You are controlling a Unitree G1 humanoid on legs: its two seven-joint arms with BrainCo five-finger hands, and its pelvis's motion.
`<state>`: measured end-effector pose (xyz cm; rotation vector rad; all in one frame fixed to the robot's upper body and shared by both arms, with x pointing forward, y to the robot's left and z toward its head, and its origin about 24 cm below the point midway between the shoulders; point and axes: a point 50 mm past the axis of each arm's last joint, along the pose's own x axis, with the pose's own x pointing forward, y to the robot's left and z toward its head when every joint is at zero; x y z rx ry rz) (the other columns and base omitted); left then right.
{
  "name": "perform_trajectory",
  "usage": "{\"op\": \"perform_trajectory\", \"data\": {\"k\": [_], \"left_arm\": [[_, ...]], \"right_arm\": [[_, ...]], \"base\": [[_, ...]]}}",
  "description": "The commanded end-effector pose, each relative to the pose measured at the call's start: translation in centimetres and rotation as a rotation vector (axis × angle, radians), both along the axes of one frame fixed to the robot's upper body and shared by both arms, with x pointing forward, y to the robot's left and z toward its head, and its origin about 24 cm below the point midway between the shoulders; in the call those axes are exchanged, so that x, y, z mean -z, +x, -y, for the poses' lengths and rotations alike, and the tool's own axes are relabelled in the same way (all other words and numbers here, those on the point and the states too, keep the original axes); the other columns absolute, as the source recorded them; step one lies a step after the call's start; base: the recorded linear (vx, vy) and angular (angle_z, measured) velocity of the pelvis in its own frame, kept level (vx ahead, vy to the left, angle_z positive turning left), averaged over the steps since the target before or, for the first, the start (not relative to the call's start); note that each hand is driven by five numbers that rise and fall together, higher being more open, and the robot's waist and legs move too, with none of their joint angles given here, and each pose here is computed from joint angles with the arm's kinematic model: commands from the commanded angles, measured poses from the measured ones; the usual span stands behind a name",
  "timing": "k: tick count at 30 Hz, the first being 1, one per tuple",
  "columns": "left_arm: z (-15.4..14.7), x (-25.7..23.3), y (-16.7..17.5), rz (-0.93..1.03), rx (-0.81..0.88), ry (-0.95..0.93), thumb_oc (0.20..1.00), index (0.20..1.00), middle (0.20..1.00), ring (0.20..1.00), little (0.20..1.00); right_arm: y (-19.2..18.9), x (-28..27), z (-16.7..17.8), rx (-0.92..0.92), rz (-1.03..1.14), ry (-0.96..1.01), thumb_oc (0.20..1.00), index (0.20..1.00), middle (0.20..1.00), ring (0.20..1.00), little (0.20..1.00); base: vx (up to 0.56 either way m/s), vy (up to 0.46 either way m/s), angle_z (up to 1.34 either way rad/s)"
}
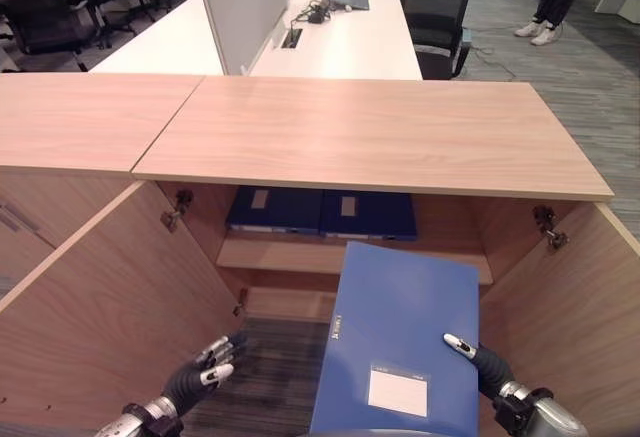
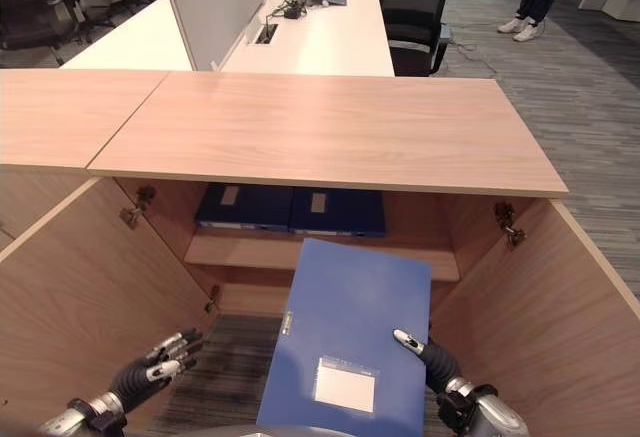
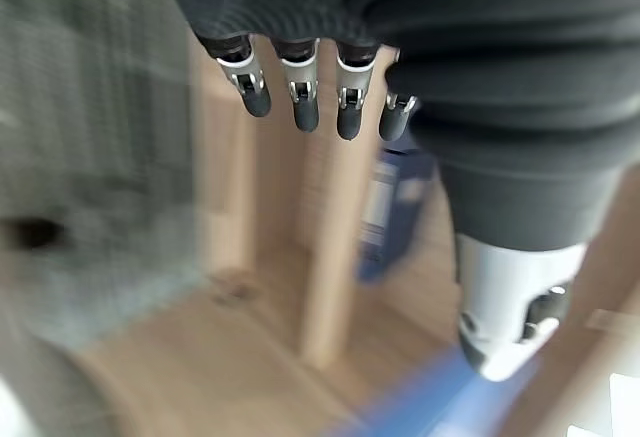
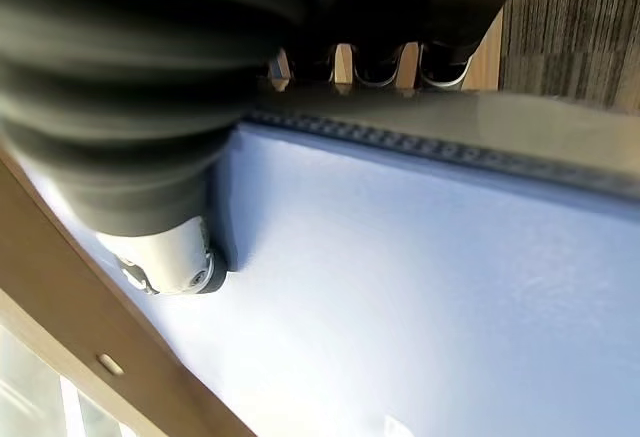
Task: Put the empty folder in the office cabinet
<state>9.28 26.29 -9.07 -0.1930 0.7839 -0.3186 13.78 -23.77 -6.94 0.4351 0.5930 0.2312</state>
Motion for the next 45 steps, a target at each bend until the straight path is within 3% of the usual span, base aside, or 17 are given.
{"op": "perform_trajectory", "data": {"k": [1, 5, 18, 33, 39, 45], "left_arm": [[-0.4, -0.2, 1.4, 0.067, 0.026, 0.124, 1.000, 1.000, 1.000, 1.000, 1.000], [1.1, 2.3, 0.7, -0.013, -0.055, 0.184, 1.000, 1.000, 1.000, 1.000, 1.000], [2.7, 2.7, 3.3, 0.030, -0.099, 0.221, 1.000, 1.000, 1.000, 1.000, 1.000], [4.5, 1.2, 7.1, 0.157, -0.026, 0.198, 1.000, 1.000, 1.000, 1.000, 1.000], [5.8, 1.3, 7.4, 0.159, 0.082, 0.207, 1.000, 1.000, 1.000, 1.000, 1.000], [6.0, 1.5, 7.1, 0.148, 0.123, 0.220, 1.000, 1.000, 1.000, 1.000, 1.000]], "right_arm": [[1.5, 0.0, -2.0, 0.099, 0.078, 0.070, 0.200, 0.200, 0.200, 0.200, 0.200], [3.6, 0.4, -3.3, 0.315, 0.093, 0.154, 0.200, 0.200, 0.200, 0.200, 0.200], [10.1, -2.0, -3.7, 0.540, 0.207, 0.239, 0.200, 0.200, 0.200, 0.200, 0.200], [18.5, -11.0, 1.1, 0.891, 0.508, 0.321, 0.200, 0.200, 0.200, 0.200, 0.200], [20.8, -16.5, 4.6, 1.058, 0.657, 0.417, 0.200, 0.200, 0.200, 0.200, 0.200], [21.2, -18.7, 5.8, 1.120, 0.723, 0.479, 0.200, 0.200, 0.200, 0.200, 0.200]], "base": [[0.00, 0.000, 0.00], [0.01, 0.021, 0.04], [-0.06, 0.012, 0.18], [-0.08, -0.004, 0.17], [0.01, -0.034, 0.22], [0.02, -0.029, 0.12]]}}
